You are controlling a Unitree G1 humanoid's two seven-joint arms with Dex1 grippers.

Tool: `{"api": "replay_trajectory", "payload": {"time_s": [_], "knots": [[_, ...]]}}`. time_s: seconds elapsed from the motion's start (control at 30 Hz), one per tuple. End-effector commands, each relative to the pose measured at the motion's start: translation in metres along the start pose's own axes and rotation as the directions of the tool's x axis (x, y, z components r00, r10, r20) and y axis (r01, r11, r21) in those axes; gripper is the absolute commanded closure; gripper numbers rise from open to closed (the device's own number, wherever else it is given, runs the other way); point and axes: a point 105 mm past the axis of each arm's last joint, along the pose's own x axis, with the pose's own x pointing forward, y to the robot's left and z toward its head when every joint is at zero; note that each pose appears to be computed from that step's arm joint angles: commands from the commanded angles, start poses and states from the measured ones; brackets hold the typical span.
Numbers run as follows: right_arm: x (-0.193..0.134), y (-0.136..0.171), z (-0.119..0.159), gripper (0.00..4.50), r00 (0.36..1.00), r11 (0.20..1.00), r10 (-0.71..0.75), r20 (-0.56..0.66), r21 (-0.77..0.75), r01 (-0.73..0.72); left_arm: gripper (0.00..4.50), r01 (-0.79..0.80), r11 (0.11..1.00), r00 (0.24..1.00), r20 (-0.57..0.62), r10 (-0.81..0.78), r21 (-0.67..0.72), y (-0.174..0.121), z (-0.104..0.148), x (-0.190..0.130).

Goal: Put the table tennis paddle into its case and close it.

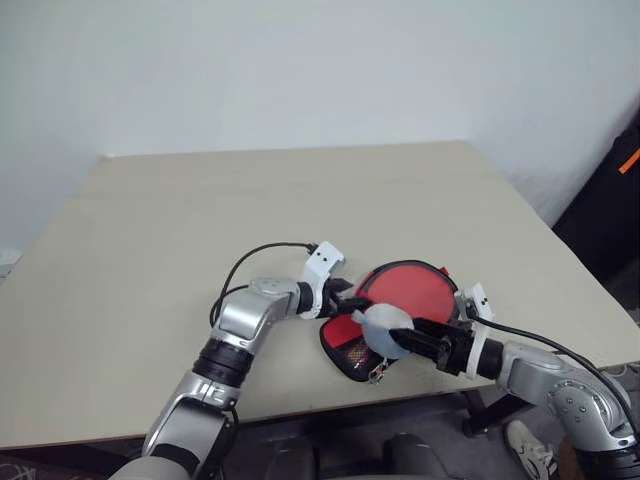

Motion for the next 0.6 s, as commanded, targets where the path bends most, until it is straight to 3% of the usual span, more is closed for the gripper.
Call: {"api": "replay_trajectory", "payload": {"time_s": [0.03, 0.3, 0.47, 0.6], "knots": [[-0.005, -0.004, 0.030, 0.63, 0.987, 1.000, -0.004, 0.162, -0.026, 0.008, 1.05, -0.027, 1.000, 0.997, 0.076, 0.028, -0.008, 0.008, 0.020, -0.010], [-0.009, 0.003, 0.052, 0.63, 0.962, 0.998, 0.068, 0.266, -0.026, -0.063, 1.05, -0.140, 0.989, 0.988, 0.063, 0.142, -0.042, 0.042, 0.016, -0.023], [-0.018, -0.017, 0.068, 0.63, 0.949, 0.999, 0.006, 0.315, -0.051, 0.011, 1.05, -0.214, 0.973, 0.971, 0.091, 0.222, -0.084, 0.065, 0.018, -0.040], [-0.043, -0.045, 0.094, 0.63, 0.916, 0.993, -0.070, 0.395, -0.055, 0.100, 1.05, -0.330, 0.944, 0.938, 0.103, 0.330, -0.015, 0.093, 0.017, -0.077]]}}
